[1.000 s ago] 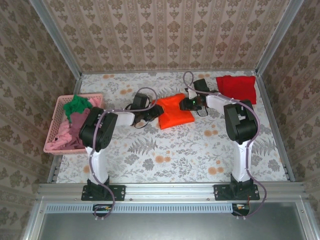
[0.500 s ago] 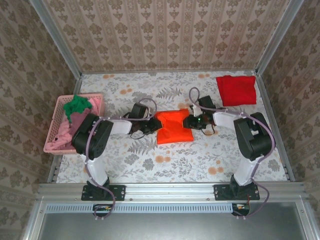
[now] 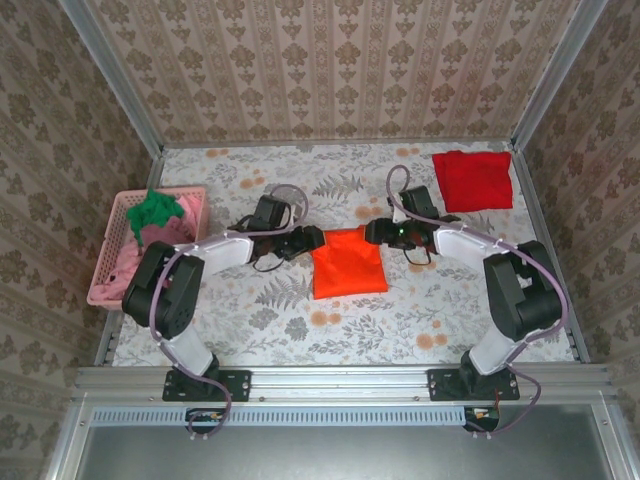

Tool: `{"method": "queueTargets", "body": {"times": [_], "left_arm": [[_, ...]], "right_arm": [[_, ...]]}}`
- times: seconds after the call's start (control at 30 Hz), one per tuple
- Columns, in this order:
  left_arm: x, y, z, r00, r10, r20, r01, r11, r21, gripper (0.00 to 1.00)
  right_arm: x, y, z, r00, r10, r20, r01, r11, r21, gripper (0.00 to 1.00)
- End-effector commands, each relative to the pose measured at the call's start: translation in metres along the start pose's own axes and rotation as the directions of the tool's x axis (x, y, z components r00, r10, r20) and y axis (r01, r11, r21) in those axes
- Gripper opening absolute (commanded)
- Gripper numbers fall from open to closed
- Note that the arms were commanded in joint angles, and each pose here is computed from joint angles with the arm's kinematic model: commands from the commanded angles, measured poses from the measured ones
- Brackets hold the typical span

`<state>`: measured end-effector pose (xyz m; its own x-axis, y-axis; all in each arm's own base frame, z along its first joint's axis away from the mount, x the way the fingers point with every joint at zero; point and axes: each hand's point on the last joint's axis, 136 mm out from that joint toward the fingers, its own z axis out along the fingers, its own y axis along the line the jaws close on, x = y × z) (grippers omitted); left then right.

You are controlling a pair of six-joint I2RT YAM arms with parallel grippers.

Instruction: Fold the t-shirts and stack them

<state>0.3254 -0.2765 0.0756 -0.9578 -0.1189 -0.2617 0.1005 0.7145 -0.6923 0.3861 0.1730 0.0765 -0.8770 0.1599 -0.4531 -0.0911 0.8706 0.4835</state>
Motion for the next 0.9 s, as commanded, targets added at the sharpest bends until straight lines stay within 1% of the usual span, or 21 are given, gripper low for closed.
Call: {"method": "queueTargets", "body": {"times": [0.0, 0.13, 0.2, 0.27, 0.3, 0.33, 0.37, 0.43, 0.63, 0.73, 0.87], "left_arm": [[-0.001, 0.003, 0.009, 0.999, -0.017, -0.030, 0.017, 1.000, 0.000, 0.52], [-0.003, 0.003, 0.016, 0.999, -0.019, -0.038, 0.019, 1.000, 0.005, 0.39], [-0.004, 0.003, 0.017, 0.999, -0.014, -0.040, 0.014, 1.000, 0.006, 0.30], [-0.005, 0.001, 0.017, 0.999, -0.011, -0.042, 0.011, 1.000, 0.011, 0.14], [-0.006, -0.001, 0.016, 0.999, -0.009, -0.038, 0.010, 1.000, 0.016, 0.02], [-0.006, -0.002, 0.015, 0.999, -0.006, -0.036, 0.006, 1.000, 0.018, 0.00], [-0.007, -0.004, 0.011, 1.000, -0.004, -0.029, 0.004, 1.000, 0.020, 0.00], [-0.007, -0.007, 0.005, 1.000, 0.009, -0.015, -0.008, 1.000, 0.024, 0.00], [-0.003, -0.010, -0.010, 1.000, 0.020, 0.000, -0.020, 1.000, 0.013, 0.00], [-0.003, -0.004, -0.012, 1.000, 0.019, 0.015, -0.019, 1.000, -0.012, 0.00], [-0.005, 0.020, -0.009, 0.999, 0.001, 0.039, 0.001, 0.998, -0.070, 0.00]], "right_arm": [[-0.005, -0.004, 0.015, 1.000, 0.004, -0.013, -0.004, 1.000, -0.003, 0.59], [-0.006, 0.000, 0.026, 0.999, 0.020, -0.029, -0.021, 0.999, -0.038, 0.41], [-0.007, 0.002, 0.028, 0.999, 0.025, -0.030, -0.026, 0.998, -0.053, 0.31], [-0.008, 0.006, 0.025, 0.999, 0.024, -0.027, -0.026, 0.997, -0.069, 0.15], [-0.009, 0.008, 0.022, 1.000, 0.020, -0.022, -0.021, 0.997, -0.079, 0.07], [-0.009, 0.011, 0.020, 1.000, 0.013, -0.019, -0.015, 0.996, -0.088, 0.04], [-0.010, 0.015, 0.015, 1.000, 0.000, -0.011, -0.001, 0.995, -0.099, 0.00], [-0.010, 0.024, 0.007, 0.999, -0.034, -0.001, 0.034, 0.991, -0.132, 0.00], [-0.015, 0.045, -0.009, 0.991, -0.119, 0.057, 0.126, 0.980, -0.152, 0.00], [-0.020, 0.047, -0.005, 0.990, -0.130, 0.062, 0.138, 0.980, -0.143, 0.00], [-0.029, 0.040, 0.009, 0.987, -0.149, 0.064, 0.155, 0.983, -0.101, 0.00]]}}
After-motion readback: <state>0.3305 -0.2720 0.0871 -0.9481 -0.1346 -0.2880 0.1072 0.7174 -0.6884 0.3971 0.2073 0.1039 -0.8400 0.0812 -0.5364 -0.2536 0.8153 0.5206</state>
